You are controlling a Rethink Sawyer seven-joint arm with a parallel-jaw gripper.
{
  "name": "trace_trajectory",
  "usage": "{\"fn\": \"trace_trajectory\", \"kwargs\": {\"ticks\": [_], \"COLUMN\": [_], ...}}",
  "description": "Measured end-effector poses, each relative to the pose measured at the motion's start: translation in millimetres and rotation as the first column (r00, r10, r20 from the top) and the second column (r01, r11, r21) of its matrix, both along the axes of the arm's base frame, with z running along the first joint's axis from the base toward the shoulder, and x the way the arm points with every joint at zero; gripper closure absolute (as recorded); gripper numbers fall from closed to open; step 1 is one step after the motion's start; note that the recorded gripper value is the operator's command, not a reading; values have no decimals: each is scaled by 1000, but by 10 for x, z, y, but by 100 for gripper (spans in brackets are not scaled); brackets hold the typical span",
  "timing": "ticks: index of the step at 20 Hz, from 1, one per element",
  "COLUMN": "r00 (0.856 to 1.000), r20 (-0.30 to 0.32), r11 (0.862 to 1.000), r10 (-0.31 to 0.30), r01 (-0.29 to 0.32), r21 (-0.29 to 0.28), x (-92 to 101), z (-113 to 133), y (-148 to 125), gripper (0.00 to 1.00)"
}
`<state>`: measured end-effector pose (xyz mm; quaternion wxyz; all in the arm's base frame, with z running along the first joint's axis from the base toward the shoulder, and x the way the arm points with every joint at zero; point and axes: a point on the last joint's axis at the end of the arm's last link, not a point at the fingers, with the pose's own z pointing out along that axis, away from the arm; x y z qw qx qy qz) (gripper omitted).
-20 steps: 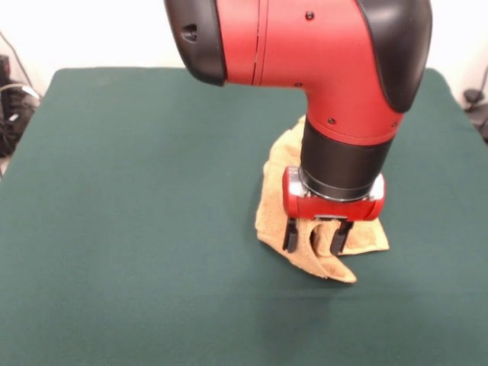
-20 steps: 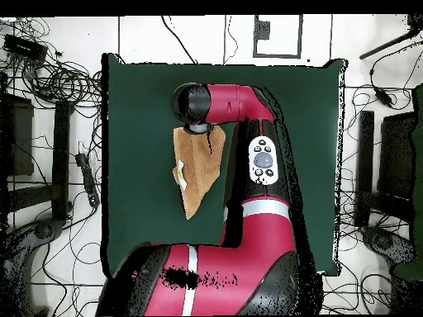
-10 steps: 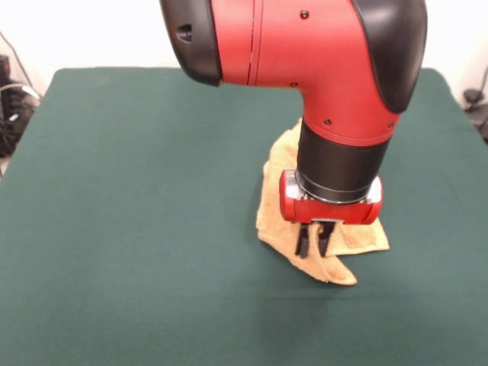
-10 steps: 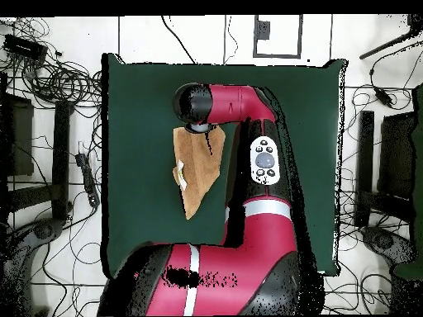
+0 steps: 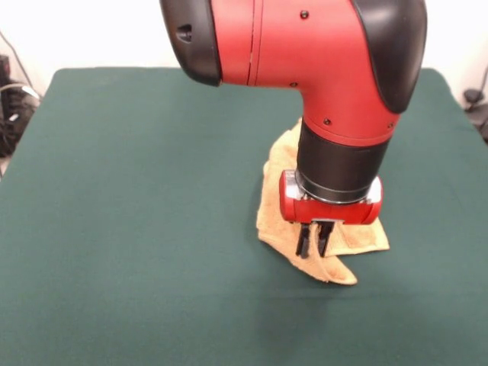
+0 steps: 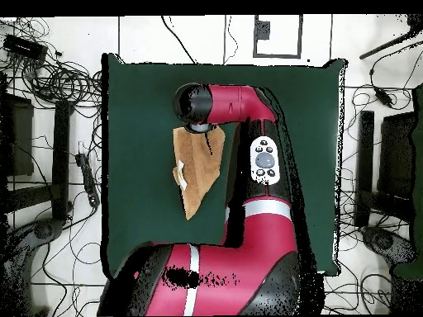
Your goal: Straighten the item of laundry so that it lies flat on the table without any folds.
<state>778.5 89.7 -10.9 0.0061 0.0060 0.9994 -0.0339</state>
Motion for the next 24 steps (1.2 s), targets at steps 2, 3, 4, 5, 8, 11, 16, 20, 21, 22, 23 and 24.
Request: {"fn": "trace_trajectory", "kwargs": {"ticks": [2, 3, 4, 5, 8, 11, 16, 20, 21, 22, 23, 24], "r00": [1000, 1000, 1000, 1000, 1000, 1000, 999, 998, 998, 998, 998, 998], "r20": [0, 0, 0, 0, 1, 7, 33, 46, 48, 50, 54, 58], "r11": [1000, 1000, 1000, 1000, 1000, 1000, 999, 998, 997, 997, 996, 996], "r10": [0, 0, 0, 0, 2, 4, 20, 33, 35, 37, 38, 39], "r01": [0, 0, 0, 0, -2, -4, -19, -30, -32, -33, -34, -34], "r21": [0, 0, 0, 0, -2, -4, -31, -64, -70, -73, -80, -84], "x": [0, 0, 0, 0, -1, 4, 17, 32, 36, 39, 51, 61], "z": [0, -1, -1, -2, -6, -9, -21, 26, 39, 48, 76, 98], "y": [0, -1, -1, -1, -2, -6, -78, -187, -209, -226, -263, -292], "gripper": [100, 100, 100, 100, 100, 100, 100, 100, 100, 100, 100, 100]}}
